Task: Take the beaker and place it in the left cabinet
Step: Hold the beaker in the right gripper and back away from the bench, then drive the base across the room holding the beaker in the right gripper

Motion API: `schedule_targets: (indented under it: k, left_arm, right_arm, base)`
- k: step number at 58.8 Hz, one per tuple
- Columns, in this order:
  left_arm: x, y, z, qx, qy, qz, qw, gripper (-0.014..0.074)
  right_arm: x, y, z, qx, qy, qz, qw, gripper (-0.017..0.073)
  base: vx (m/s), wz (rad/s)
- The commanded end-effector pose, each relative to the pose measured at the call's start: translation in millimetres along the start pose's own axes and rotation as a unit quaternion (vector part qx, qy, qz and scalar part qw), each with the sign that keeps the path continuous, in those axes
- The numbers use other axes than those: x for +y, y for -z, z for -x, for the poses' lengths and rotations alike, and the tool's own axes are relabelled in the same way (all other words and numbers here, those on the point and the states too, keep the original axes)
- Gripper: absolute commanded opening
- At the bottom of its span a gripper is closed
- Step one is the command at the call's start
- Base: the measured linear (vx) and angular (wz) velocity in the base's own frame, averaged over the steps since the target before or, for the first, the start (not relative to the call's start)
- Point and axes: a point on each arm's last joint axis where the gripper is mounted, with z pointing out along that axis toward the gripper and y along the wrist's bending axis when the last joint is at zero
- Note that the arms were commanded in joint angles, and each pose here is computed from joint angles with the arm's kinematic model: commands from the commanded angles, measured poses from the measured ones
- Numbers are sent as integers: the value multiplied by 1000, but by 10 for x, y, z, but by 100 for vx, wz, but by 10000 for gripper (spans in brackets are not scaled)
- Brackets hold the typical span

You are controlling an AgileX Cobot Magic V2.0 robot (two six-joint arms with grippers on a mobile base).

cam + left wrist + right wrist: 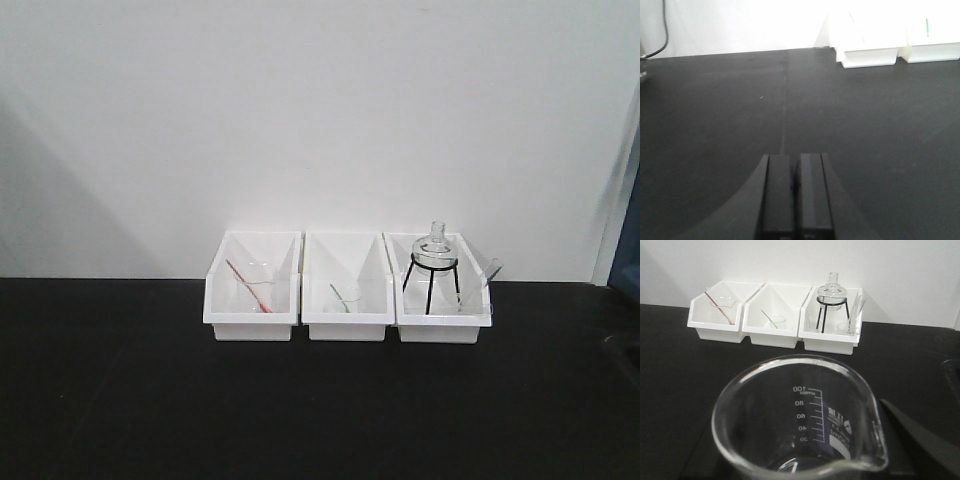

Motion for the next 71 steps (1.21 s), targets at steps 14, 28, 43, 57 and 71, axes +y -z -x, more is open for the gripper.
schedule_targets:
  k: [14,28,43,57,71]
  left_arm:
    - [-13,22,115,-51,3,-8,999,4]
    - [-13,22,115,-51,3,-8,999,4]
    - [-13,22,115,-51,3,-8,999,4]
    - [-13,22,115,-51,3,-8,999,4]
    - [-13,22,115,-51,3,-8,999,4]
  right_arm:
    - [31,27,140,-43,7,16,999,-4]
    - [31,27,140,-43,7,16,999,-4]
    - [31,27,141,-43,7,17,999,-4]
    - [31,27,141,-43,7,17,999,-4]
    - [31,27,141,-43,7,17,999,-4]
  base:
    - [-17,33]
    - [-19,57]
    - [-20,67]
    - [-19,71]
    - [-17,66]
